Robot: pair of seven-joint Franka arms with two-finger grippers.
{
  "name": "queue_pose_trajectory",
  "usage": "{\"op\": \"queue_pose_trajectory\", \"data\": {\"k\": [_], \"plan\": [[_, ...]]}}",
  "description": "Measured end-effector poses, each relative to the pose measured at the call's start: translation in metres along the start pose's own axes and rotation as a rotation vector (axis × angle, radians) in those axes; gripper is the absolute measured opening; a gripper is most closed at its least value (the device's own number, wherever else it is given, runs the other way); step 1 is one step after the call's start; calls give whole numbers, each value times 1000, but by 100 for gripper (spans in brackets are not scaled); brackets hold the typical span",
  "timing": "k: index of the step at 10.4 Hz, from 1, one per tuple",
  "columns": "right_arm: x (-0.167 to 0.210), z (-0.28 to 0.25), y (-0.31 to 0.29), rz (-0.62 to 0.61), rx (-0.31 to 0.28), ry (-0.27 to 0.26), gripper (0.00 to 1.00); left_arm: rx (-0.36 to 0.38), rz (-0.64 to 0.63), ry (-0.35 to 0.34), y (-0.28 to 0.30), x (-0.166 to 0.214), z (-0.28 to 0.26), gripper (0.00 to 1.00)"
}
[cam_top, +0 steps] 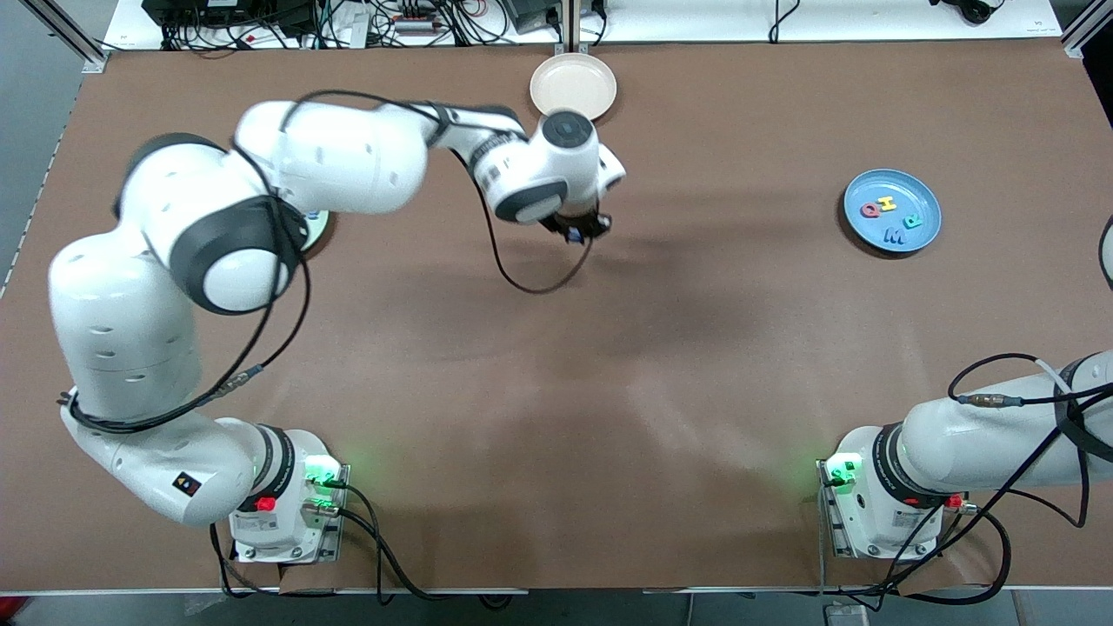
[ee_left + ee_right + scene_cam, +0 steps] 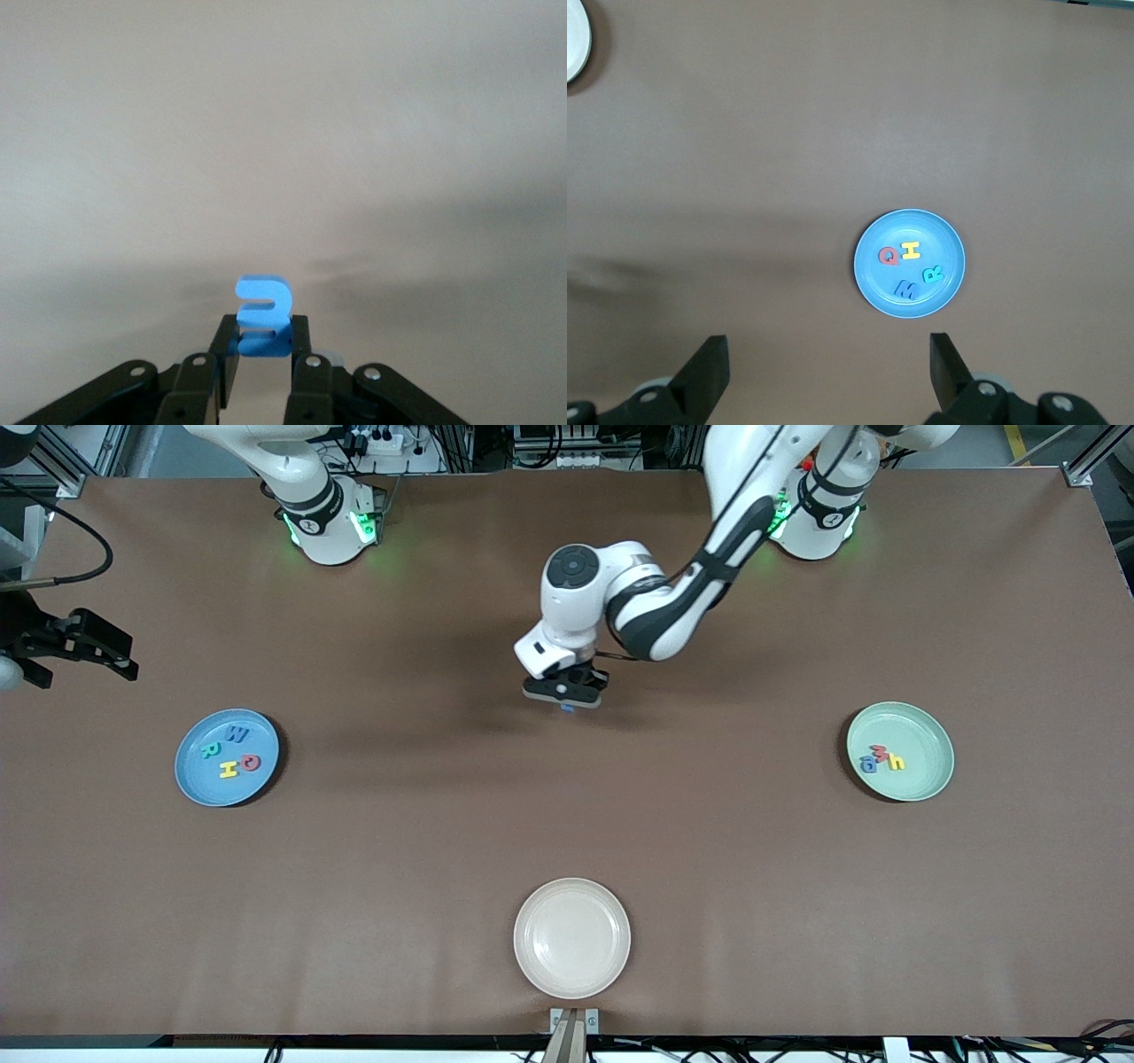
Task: Sort uppercase to blue plate, lowercase to green plate
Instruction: 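Carry the blue letter to the green plate and release it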
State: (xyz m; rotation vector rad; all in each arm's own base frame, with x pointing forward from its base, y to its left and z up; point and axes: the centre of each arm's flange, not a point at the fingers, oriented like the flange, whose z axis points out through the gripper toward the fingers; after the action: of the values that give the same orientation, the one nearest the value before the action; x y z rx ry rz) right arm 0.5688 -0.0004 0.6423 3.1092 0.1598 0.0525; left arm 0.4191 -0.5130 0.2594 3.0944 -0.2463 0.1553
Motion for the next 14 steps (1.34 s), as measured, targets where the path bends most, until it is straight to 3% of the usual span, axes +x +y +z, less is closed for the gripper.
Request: {"op": "queue_pose_trajectory", "data": {"k": [3,7,10,14], "plan": [[-1,-1,13,25,-11,6,100,80,-15,-1,-82,57,-42,27],[-3,0,33,60,-14,11,100,177,66,-76,-228,114,-89,27],[-3,0,32,61,-11,11,100,208,127,-166,-338,120,-92,27],[-3,2,34,86,-5,8,100,179,143,-262,-510,110,-77,27]]}}
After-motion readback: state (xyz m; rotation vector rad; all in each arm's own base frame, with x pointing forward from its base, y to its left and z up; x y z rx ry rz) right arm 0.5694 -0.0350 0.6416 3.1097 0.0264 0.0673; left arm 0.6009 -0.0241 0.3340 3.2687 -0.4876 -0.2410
